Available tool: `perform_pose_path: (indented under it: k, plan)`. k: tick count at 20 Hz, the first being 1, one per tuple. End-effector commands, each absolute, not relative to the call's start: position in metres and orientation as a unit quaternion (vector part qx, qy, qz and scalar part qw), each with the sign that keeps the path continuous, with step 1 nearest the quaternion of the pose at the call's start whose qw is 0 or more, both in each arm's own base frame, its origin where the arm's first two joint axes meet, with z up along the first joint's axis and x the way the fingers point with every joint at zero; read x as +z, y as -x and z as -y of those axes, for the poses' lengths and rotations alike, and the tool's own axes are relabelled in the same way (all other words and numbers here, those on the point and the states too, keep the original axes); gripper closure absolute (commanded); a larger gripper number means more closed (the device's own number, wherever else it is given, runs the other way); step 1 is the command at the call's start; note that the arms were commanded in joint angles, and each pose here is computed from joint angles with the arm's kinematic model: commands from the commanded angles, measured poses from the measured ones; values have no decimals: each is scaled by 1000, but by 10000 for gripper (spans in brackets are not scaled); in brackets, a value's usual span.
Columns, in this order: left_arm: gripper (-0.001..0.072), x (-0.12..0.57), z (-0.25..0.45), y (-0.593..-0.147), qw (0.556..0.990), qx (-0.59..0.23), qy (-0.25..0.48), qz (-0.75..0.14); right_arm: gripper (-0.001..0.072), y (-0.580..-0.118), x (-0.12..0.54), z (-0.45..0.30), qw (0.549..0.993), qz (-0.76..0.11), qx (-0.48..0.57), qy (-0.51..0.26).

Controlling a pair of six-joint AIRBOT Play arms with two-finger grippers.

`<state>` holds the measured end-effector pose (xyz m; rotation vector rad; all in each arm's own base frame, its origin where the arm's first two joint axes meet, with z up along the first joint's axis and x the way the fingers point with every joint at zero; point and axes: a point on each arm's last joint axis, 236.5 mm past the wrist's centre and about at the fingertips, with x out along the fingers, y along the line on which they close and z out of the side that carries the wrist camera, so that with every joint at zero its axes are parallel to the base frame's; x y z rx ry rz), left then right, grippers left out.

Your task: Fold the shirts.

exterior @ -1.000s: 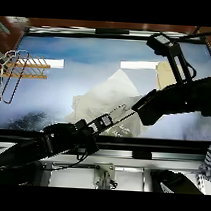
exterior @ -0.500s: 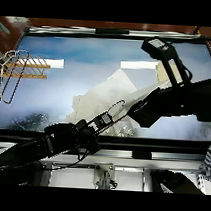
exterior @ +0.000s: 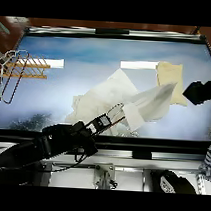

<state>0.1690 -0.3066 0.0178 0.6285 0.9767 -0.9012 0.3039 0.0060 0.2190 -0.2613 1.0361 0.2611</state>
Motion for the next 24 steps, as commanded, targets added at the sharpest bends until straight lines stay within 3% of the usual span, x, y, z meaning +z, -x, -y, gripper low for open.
perform_pose_path:
  k: [1, 4, 10, 17, 24]
  plan:
    - [669, 19, 287, -169, 727, -408, -318, -452, 169, -306, 202, -2, 795, -476, 262, 269]
    - [668, 20, 273, -170, 711, -411, -347, -454, 169, -309, 183, -40, 717, -422, 417, 366]
    - [668, 13, 252, -168, 681, -404, -383, -475, 169, -318, 139, -69, 642, -439, 503, 376]
    - [668, 19, 238, -194, 695, -384, -380, -474, 169, -308, 135, -99, 600, -413, 550, 409]
    - [669, 29, 243, -200, 681, -413, -419, -436, 169, -320, 117, -103, 590, -417, 563, 402]
